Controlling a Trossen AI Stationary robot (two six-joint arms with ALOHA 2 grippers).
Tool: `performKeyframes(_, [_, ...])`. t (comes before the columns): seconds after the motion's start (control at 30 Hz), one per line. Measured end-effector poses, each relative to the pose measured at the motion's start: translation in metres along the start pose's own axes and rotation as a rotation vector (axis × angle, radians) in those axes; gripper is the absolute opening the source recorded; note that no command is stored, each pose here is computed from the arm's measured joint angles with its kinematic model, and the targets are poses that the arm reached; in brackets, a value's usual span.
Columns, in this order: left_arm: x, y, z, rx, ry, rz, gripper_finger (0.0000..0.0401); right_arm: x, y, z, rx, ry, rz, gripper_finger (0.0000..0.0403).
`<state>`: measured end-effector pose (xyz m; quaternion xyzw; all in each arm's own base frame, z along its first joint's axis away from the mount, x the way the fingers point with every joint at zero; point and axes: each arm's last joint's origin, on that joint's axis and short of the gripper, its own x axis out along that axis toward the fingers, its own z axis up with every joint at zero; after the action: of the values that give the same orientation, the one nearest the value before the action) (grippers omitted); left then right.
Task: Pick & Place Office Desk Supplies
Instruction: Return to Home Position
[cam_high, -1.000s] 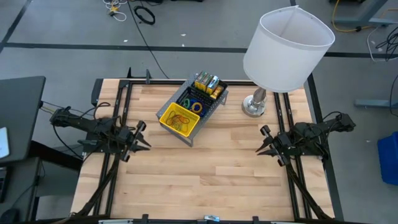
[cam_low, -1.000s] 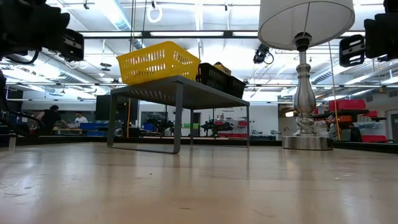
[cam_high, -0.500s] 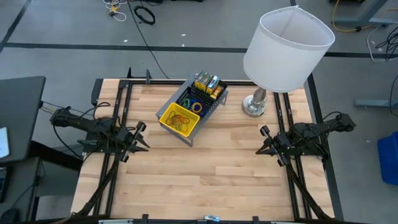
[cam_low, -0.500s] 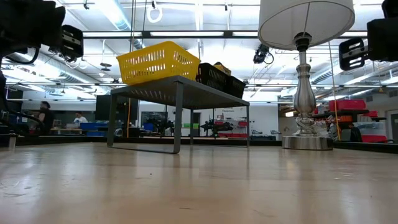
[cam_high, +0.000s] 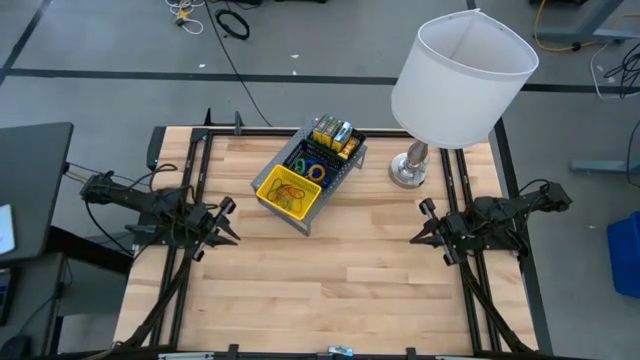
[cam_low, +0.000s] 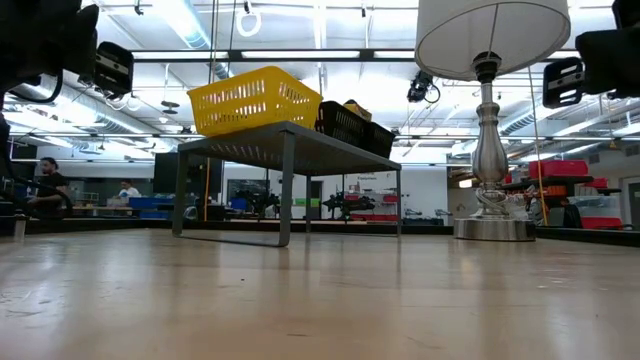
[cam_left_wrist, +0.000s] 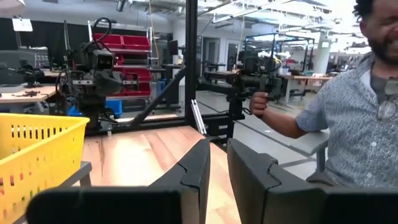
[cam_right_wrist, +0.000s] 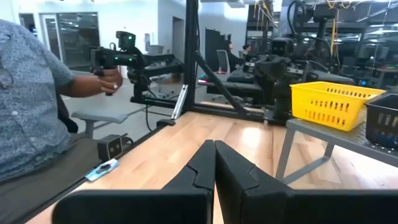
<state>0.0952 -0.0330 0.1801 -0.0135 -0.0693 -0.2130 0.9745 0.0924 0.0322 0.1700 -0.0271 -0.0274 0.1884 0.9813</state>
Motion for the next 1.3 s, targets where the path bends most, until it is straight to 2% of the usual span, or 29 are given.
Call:
performKeyframes(0.17, [0.0000, 0.0007, 0.0007, -0.046, -0.008, 0.024, 0.0062, 0.0000, 0.0001, -0.0008, -0.007, 0.008, 0.001, 0.0009])
performKeyframes(0.33, [-0.0009, 0.0074, -0.0005, -0.094, -0.010, 0.256, 0.0062, 0.0000, -0.0002, -0.0011, -0.007, 0.012, -0.007, 0.0009])
performKeyframes(0.43, [-0.0012, 0.0090, -0.0008, -0.088, -0.009, 0.314, 0.0062, 0.0000, -0.0007, -0.0012, 0.001, 0.013, -0.027, 0.0009])
performKeyframes(1.3, [-0.0012, 0.0091, -0.0008, -0.092, -0.009, 0.318, 0.0062, 0.0000, -0.0010, -0.0013, -0.015, 0.015, -0.035, 0.0009])
